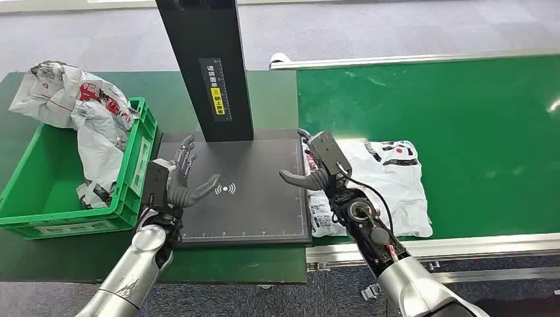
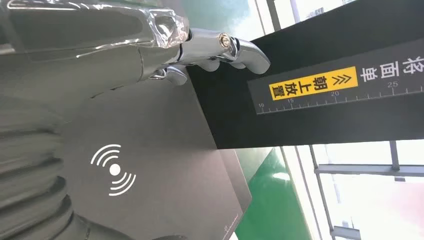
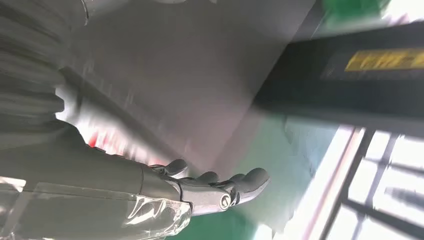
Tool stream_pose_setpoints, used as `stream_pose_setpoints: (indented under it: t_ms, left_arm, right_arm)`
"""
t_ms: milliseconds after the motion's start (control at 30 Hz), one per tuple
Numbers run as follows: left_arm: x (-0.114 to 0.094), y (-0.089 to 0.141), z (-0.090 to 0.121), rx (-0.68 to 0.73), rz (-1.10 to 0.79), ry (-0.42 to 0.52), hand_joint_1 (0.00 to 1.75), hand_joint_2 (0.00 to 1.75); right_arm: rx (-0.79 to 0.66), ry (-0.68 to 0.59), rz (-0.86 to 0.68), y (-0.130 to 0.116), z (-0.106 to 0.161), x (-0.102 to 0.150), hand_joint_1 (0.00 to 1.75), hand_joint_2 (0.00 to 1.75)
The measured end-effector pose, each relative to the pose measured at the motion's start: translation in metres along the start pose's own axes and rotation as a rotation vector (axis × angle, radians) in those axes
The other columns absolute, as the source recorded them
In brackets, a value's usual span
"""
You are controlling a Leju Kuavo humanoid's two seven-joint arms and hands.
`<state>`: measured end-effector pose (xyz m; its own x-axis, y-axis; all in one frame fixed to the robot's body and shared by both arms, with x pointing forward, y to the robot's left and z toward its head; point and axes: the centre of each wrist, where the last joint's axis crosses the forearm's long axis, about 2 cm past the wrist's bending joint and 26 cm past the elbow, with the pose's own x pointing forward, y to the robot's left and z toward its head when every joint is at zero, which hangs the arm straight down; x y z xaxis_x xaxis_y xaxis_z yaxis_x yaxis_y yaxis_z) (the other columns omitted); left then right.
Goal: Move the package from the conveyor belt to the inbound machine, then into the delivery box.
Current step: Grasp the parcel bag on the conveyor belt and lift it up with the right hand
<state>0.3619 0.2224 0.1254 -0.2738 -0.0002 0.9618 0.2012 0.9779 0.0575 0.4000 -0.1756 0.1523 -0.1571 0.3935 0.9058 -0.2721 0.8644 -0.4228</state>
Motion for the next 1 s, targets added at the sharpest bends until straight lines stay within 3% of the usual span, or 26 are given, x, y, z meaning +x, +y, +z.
stream_pose_setpoints:
  t_ms: [233,367,467,600,833,967,1000]
  left_arm:
    - [0.001,0.001,0.001,0.005,-0.004,0.004,0.0,1.75]
    - [0.002,-0.002,0.0,-0.009,-0.008,0.007,0.0,1.75]
    - [0.004,-0.003,-0.005,-0.023,-0.011,0.004,0.0,1.75]
    - [0.006,-0.001,-0.012,-0.037,-0.012,0.003,0.0,1.75]
    - [0.005,0.001,-0.012,-0.044,-0.005,0.01,0.0,1.75]
    - [0.005,0.003,-0.012,-0.042,0.0,0.014,0.0,1.75]
    - [0.005,0.004,-0.012,-0.041,0.0,0.016,0.0,1.75]
  right_arm:
    - [-0.152,0.019,0.4,-0.011,-0.006,0.004,0.0,1.75]
    - [-0.17,0.192,0.703,-0.021,-0.005,-0.012,0.0,1.75]
    - [-0.03,0.339,0.85,-0.031,0.0,-0.033,0.0,1.75]
    - [0.184,0.474,0.928,-0.04,0.009,-0.055,0.0,1.75]
    - [0.287,0.483,0.907,-0.049,0.015,-0.067,0.0,1.75]
    - [0.328,0.499,0.892,-0.051,0.016,-0.069,1.75,1.75]
    - [0.331,0.503,0.89,-0.051,0.016,-0.069,1.75,1.75]
